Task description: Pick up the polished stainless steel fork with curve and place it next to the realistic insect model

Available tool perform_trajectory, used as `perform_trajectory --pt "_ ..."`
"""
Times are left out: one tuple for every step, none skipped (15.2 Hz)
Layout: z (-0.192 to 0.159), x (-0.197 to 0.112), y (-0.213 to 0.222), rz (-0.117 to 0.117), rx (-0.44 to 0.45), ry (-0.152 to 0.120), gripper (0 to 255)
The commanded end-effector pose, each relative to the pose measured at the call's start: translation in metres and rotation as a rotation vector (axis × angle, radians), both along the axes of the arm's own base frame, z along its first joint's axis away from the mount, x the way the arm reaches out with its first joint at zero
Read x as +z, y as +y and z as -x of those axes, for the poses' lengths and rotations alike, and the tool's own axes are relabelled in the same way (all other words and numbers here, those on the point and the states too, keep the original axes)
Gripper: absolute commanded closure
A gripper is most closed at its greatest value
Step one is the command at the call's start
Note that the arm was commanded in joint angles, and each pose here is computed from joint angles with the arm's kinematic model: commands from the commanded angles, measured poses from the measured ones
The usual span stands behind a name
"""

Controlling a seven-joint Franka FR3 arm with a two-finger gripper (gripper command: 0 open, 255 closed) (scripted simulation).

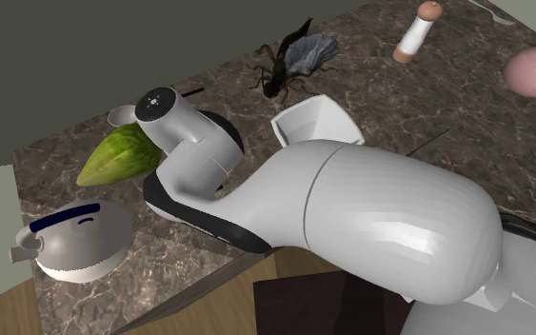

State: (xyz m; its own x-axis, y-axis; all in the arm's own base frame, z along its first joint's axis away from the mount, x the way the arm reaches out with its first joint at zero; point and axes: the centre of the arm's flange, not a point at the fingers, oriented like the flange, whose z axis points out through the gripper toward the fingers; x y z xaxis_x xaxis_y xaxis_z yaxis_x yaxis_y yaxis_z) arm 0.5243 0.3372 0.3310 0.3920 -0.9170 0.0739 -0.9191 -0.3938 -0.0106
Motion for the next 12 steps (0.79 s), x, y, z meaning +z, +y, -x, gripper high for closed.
perform_trajectory --pt "-0.001 -0.003 0.000 -0.011 -0.001 -0.004 255" --pt "-0.001 -0.003 0.001 -0.011 -0.001 -0.004 255" --pt "-0.002 -0.003 -0.001 -0.011 -0.001 -0.004 255" --pt "-0.002 0.002 -0.001 -0.011 -0.001 -0.004 255" --pt "-0.002 0.007 -0.001 -0.011 -0.001 -0.004 255" --pt "-0.002 0.013 -0.001 -0.011 -0.001 -0.004 255" --pt "-0.002 0.018 -0.001 -0.011 -0.001 -0.004 255" --pt "-0.002 0.023 -0.001 -0.011 -0.001 -0.004 255" --pt "-0.002 0.028 -0.001 -0.011 -0.001 -0.004 255" --pt "-0.002 0.034 -0.001 -0.011 -0.001 -0.004 255" --pt "-0.002 0.039 -0.001 -0.011 -0.001 -0.004 255" --pt "-0.002 0.044 -0.001 -0.011 -0.001 -0.004 255"
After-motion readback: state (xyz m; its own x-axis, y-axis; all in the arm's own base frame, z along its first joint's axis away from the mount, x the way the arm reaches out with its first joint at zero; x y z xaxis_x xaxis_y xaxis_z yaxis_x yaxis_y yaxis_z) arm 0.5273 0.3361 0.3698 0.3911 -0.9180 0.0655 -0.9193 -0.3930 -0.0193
